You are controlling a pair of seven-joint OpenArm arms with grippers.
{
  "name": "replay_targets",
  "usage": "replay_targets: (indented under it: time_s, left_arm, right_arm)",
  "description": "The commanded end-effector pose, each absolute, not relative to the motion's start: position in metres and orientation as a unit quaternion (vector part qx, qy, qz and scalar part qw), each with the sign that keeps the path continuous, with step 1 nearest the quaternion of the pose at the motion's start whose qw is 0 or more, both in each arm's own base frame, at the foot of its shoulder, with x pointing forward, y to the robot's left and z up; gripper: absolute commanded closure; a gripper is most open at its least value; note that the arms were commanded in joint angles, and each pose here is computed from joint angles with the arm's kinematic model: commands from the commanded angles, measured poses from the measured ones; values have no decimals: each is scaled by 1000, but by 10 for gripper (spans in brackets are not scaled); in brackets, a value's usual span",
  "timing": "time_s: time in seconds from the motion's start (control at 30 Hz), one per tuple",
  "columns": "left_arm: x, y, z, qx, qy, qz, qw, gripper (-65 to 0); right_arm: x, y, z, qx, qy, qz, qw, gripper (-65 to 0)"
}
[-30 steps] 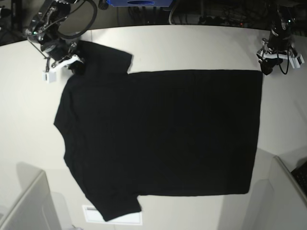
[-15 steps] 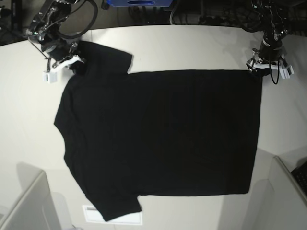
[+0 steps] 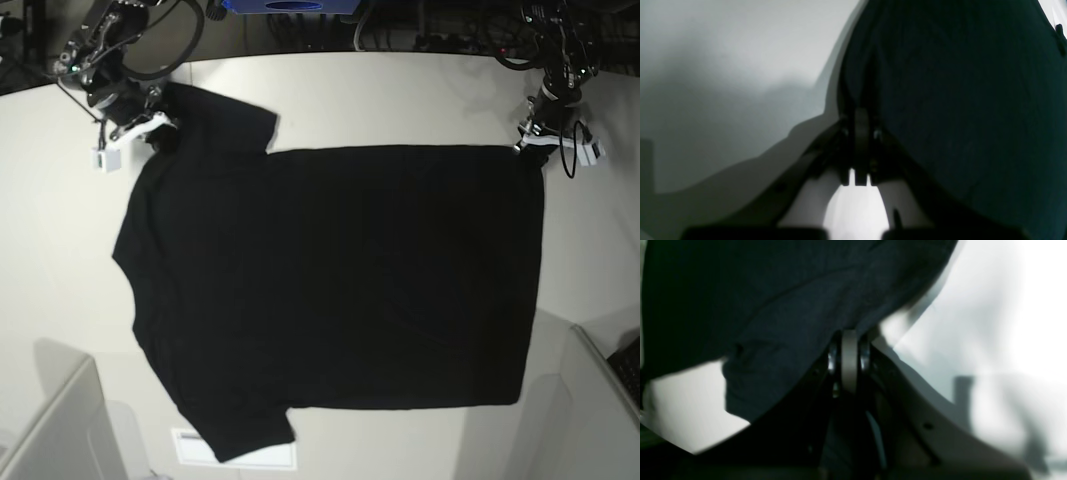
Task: Fold the T-shirt properly
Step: 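Lift the shoulder corners with both grippers, raising the shirt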
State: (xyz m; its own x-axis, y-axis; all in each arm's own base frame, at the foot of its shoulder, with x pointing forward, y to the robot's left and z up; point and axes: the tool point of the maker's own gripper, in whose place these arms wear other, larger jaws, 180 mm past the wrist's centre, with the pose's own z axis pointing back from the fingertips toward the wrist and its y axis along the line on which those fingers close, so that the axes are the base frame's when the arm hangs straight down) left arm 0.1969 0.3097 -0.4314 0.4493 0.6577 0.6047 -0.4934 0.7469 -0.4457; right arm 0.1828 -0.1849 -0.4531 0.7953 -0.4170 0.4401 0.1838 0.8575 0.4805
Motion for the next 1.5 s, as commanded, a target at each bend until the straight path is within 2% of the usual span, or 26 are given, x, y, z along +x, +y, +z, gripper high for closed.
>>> replay_targets:
  time_s: [0.0,0.37,0.6,0.73,0.97,1.2,1.47]
  left_arm:
    - [184,312,-435,-92,-380,333,858,0]
    - [160,292,-379,-79,-409,256,872,0]
    - [192,288,-331,-82,-474,225,847,0]
    - [217,278,-330,-110,-449,218,859,0]
    - [253,285,-305,-139,-459,251,841,0]
    - [279,291,-314,-124,-448,252,848,0]
    - [301,290,-331,-148,-431,270,848,0]
  right_arm:
    - [147,-190,-470,177,-201,-154,951,0]
    - [146,-205,-418,117,-255,-103,954,0]
    - [178,-206,-394,107,-268,-74,954,0]
    - [208,-205,-382,111,-283,-68,950,0]
    - [261,-214,-359,123,-315,-95,936,0]
    - [303,-219,-375,166,-305,-113,931,0]
    - [353,-221,-368,208,-319,-161,911,0]
